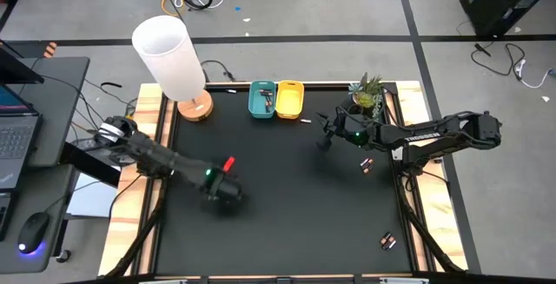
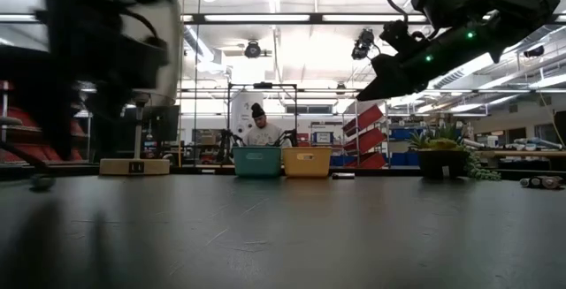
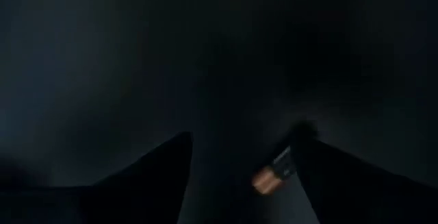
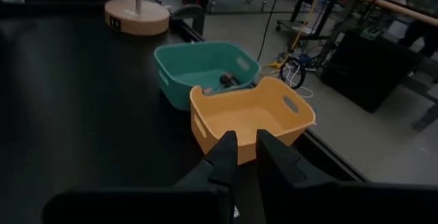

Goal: Sort batteries
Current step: Put the gold black battery into the blue bin

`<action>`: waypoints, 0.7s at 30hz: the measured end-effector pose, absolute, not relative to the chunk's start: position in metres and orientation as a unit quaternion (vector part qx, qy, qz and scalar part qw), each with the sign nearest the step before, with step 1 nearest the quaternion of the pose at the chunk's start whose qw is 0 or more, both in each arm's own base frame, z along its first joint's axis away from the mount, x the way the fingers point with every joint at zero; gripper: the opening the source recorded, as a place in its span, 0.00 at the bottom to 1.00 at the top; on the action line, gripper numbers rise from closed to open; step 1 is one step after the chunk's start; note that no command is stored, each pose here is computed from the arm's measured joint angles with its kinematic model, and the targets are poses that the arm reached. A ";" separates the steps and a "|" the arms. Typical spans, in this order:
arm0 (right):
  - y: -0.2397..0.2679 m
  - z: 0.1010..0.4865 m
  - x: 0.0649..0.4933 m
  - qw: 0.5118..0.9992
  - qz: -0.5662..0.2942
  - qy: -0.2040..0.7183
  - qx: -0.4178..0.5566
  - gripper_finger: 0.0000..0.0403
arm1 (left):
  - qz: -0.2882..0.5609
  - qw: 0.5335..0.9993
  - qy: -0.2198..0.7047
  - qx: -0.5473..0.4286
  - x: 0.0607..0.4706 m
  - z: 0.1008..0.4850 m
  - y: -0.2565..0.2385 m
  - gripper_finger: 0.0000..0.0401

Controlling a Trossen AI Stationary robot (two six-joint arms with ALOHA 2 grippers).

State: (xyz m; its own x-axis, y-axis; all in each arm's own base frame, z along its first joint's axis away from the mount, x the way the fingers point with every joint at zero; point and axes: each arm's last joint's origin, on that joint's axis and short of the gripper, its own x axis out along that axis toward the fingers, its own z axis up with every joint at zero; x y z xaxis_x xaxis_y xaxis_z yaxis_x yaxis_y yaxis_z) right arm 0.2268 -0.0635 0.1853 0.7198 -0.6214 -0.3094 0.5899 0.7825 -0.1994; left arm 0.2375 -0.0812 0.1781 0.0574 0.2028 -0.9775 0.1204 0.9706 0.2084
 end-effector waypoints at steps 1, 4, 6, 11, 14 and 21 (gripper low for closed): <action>-0.063 0.185 0.227 0.926 -0.326 0.186 -0.044 0.11 | 0.019 0.720 0.683 0.119 0.241 0.177 -0.076 0.65; -0.063 0.183 0.226 0.924 -0.326 0.194 -0.044 0.11 | -0.020 0.723 0.682 0.109 0.247 0.173 -0.061 0.64; -0.063 0.182 0.226 0.923 -0.325 0.200 -0.045 0.11 | -0.039 0.717 0.689 0.097 0.248 0.171 -0.051 0.64; -0.063 0.180 0.225 0.922 -0.324 0.209 -0.046 0.11 | -0.063 0.716 0.692 0.071 0.246 0.161 -0.031 0.64; -0.063 0.181 0.225 0.922 -0.324 0.208 -0.045 0.11 | -0.073 0.726 0.678 0.083 0.245 0.149 -0.021 0.63; -0.063 0.180 0.225 0.921 -0.324 0.211 -0.046 0.10 | -0.070 0.756 0.647 0.072 0.244 0.138 -0.006 0.62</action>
State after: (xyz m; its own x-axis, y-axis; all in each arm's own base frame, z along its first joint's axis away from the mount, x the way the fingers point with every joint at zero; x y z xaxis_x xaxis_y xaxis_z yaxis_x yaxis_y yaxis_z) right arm 0.2248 -0.0630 0.1800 0.7011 -0.6159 -0.3593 0.5773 0.7861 -0.2209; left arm 0.2442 -0.0063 0.1375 0.1539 -0.0124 -0.9880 0.1995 0.9797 0.0188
